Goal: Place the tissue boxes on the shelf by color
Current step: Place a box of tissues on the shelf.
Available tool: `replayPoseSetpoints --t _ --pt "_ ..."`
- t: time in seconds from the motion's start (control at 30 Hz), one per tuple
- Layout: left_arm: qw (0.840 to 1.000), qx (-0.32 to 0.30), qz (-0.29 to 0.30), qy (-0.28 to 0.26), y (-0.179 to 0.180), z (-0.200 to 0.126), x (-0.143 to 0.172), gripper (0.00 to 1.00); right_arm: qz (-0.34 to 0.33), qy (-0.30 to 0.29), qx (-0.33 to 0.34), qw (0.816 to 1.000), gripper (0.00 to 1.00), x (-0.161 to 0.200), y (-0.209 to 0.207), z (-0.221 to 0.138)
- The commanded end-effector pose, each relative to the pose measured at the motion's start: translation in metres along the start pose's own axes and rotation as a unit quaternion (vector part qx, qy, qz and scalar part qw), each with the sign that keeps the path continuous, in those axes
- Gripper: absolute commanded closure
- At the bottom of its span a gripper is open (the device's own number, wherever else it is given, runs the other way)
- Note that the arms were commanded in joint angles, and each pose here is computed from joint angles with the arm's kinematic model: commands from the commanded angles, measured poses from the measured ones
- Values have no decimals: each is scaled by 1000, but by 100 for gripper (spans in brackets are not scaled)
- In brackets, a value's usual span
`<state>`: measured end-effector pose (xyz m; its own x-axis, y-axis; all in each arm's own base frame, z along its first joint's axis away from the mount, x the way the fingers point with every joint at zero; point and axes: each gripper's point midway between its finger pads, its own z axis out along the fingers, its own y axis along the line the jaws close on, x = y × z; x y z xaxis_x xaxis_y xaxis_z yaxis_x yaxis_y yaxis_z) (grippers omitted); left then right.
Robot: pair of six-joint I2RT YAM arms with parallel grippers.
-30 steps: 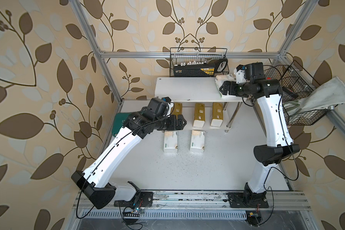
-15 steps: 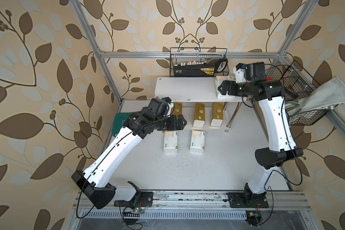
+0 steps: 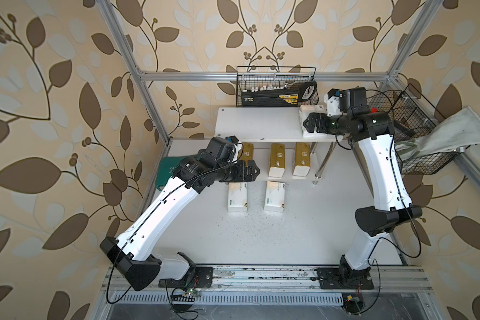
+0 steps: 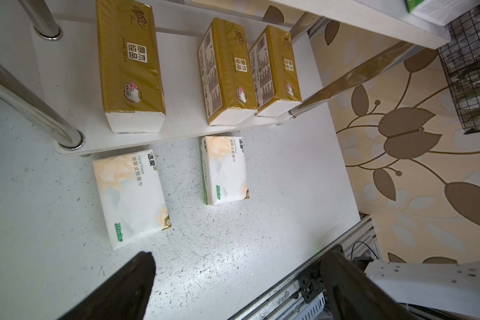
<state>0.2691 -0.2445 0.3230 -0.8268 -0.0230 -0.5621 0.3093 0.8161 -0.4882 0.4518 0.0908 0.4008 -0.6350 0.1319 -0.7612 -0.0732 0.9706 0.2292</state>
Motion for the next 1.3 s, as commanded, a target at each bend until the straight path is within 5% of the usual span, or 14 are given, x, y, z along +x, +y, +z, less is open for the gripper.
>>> replayPoseSetpoints --t 0.0,0.93,1.27 --pt "1000 23 5 -11 -12 -7 -2 1 3 -12 11 1000 1 -4 -4 -2" --pt "1000 26 -1 -9 -12 -3 -2 1 10 -59 -22 998 1 -7 9 -62" --pt "1000 6 -13 -22 7 -10 15 1 -39 -13 -58 997 1 92 58 -102"
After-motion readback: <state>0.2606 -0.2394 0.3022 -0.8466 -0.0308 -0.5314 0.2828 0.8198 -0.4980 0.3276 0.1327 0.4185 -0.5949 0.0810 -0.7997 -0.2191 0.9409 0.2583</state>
